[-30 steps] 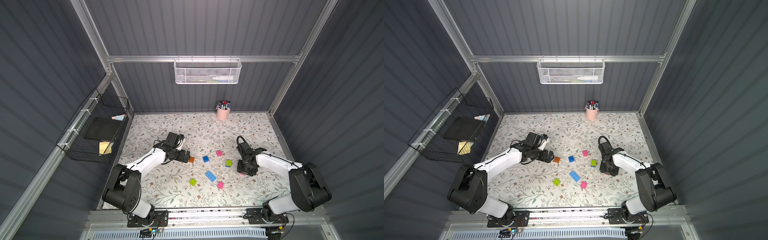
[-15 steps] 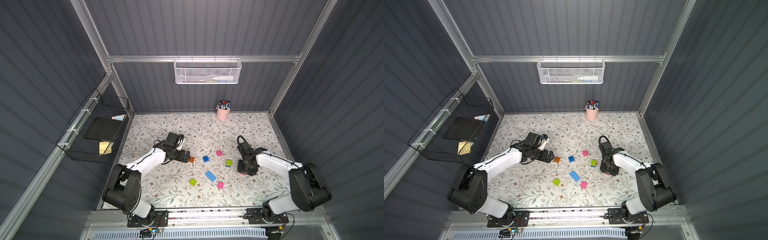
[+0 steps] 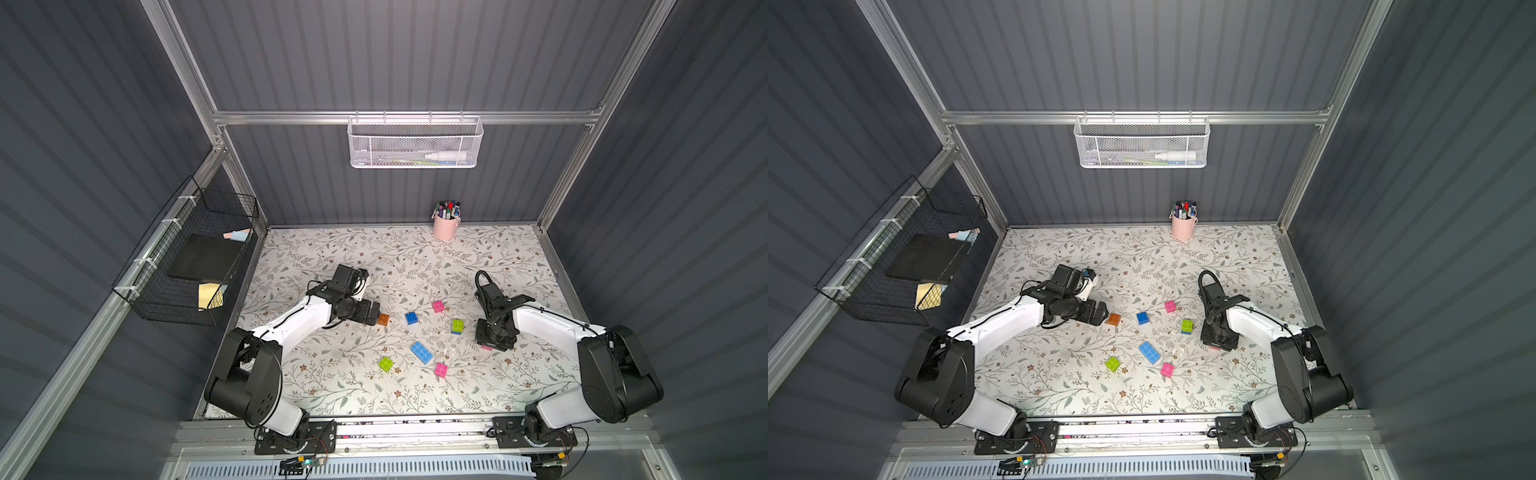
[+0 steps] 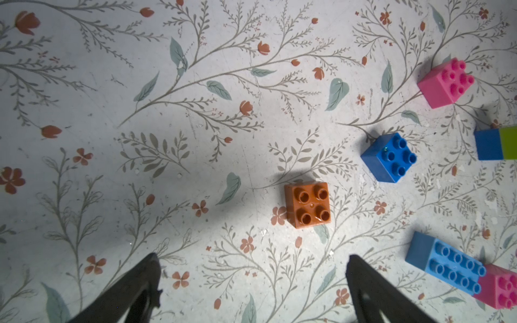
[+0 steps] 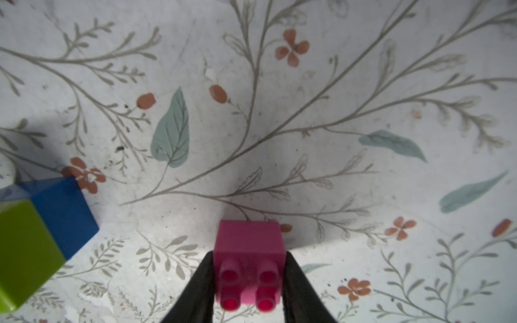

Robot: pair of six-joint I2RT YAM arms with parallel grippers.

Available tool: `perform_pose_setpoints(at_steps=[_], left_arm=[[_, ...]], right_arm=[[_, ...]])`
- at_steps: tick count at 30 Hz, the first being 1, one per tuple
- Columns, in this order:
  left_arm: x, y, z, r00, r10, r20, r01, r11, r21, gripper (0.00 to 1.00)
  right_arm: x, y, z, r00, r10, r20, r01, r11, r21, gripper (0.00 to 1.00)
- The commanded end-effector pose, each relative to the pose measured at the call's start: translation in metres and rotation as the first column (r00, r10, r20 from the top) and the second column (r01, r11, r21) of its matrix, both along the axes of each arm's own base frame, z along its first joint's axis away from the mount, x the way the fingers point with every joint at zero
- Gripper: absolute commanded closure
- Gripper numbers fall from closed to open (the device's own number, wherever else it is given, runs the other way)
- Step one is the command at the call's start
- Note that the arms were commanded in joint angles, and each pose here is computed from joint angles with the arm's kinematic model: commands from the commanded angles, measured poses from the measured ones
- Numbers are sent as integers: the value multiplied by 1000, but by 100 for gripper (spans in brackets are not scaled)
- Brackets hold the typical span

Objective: Assemble the number 4 with lego
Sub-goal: Pick up the lego brick from the center of the board.

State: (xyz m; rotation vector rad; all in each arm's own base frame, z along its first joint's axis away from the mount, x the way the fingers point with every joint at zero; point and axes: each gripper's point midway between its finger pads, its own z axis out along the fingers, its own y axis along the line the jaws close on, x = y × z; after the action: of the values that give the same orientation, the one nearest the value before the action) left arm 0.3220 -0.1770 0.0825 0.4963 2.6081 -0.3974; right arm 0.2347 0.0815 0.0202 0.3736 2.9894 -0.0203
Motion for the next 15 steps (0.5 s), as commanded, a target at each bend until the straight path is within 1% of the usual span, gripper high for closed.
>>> perform_pose_setpoints(at_steps=[1, 4, 7, 11, 15], left_arm=[[-6, 3, 2, 1000, -14, 9, 14, 1000, 18, 1], [-6, 3, 2, 1000, -14, 10, 14, 1000, 19, 1], [-6, 3, 2, 1000, -14, 8, 14, 1000, 18, 0], [-6, 2, 2, 1000, -14, 5, 13, 1000, 12, 1], [-5, 1, 2, 1000, -16, 6, 16, 1000, 7, 1]], right_arm=[[3, 0, 3, 1000, -3, 1, 3, 1000, -1, 66], [3, 3, 11, 1000, 5, 4, -5, 1000, 15, 69], [10, 10, 30, 999, 25, 28, -26, 999, 46, 71], [24, 30, 61, 993, 80, 88, -91, 987, 131, 71], [32, 46, 74, 987, 134, 90, -146, 978, 150, 72]])
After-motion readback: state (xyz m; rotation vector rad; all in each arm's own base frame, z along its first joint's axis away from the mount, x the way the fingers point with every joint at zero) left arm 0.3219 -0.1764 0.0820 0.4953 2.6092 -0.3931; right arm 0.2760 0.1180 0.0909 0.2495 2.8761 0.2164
